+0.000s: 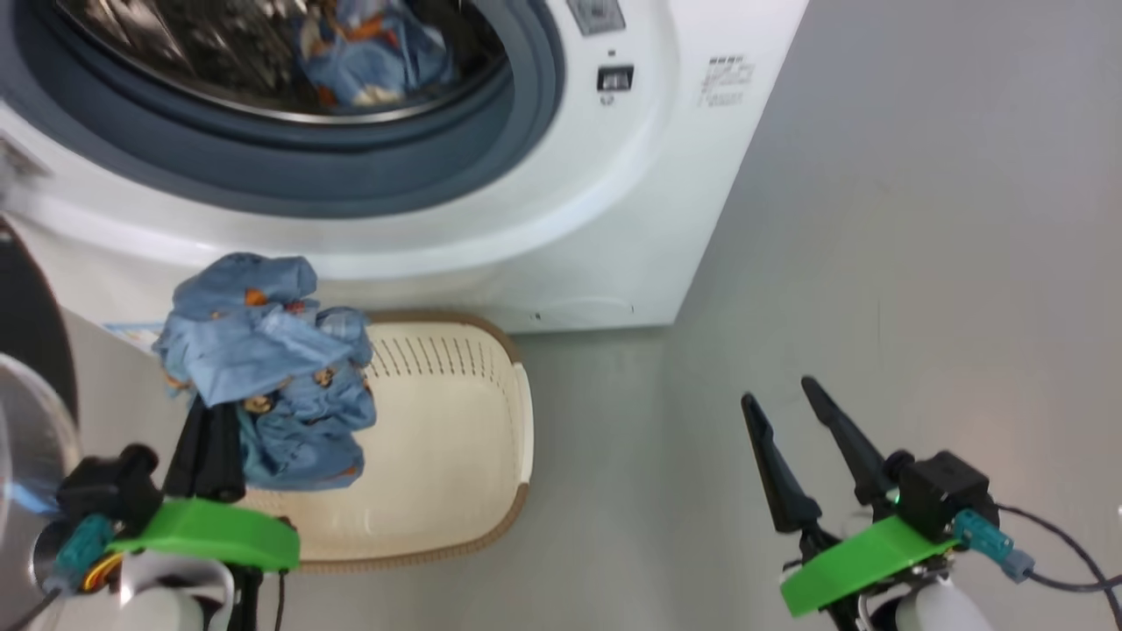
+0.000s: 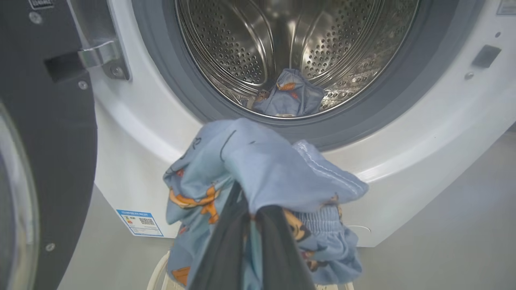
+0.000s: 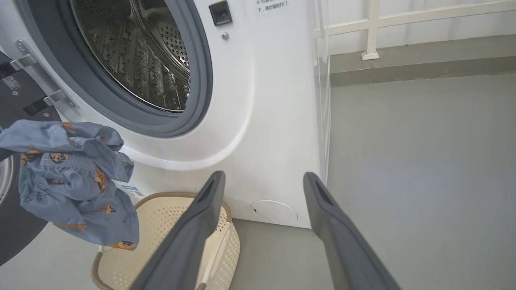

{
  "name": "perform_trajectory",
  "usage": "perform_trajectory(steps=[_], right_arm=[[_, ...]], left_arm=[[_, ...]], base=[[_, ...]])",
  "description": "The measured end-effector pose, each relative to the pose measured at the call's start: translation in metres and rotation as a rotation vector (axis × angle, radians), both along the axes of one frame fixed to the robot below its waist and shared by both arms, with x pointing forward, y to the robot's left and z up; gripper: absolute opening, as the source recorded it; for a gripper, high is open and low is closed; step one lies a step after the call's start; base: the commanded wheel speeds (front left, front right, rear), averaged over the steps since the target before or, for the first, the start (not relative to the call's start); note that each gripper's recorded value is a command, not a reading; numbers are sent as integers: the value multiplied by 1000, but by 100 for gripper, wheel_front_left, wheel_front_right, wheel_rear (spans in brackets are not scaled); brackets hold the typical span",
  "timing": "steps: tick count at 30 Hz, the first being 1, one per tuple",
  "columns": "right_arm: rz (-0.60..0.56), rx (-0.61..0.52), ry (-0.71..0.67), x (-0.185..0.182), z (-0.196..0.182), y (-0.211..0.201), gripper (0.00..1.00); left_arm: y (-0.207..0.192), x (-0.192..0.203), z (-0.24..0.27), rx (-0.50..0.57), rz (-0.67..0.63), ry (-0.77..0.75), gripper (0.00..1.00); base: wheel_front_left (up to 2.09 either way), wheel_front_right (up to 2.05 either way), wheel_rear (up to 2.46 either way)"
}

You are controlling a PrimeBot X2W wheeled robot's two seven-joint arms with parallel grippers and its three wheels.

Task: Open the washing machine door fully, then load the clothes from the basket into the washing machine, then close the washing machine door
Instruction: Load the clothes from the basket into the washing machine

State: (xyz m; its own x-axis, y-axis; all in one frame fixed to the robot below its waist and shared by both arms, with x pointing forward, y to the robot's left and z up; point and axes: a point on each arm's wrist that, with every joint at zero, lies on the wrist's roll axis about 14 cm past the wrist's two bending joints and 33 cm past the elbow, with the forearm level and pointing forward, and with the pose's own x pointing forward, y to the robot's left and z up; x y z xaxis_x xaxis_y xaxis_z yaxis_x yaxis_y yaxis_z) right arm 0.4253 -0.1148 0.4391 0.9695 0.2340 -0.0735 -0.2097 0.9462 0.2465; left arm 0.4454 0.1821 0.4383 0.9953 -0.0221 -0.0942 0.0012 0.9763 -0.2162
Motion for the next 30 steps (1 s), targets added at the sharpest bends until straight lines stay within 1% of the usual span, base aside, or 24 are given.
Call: perform_trajectory(steps=[13, 21, 30], right_arm=[[1, 3, -50, -36, 27, 0, 100], [5, 7, -84, -61, 41, 3, 100], [-20, 29, -113, -78, 52, -4, 100]], left_arm=[[15, -52, 50, 42, 51, -125, 0], [20, -89, 63, 74, 71, -155, 0], [19, -111, 77, 74, 77, -198, 0]], base=[[0, 0, 0], [0, 0, 0], [0, 0, 0]])
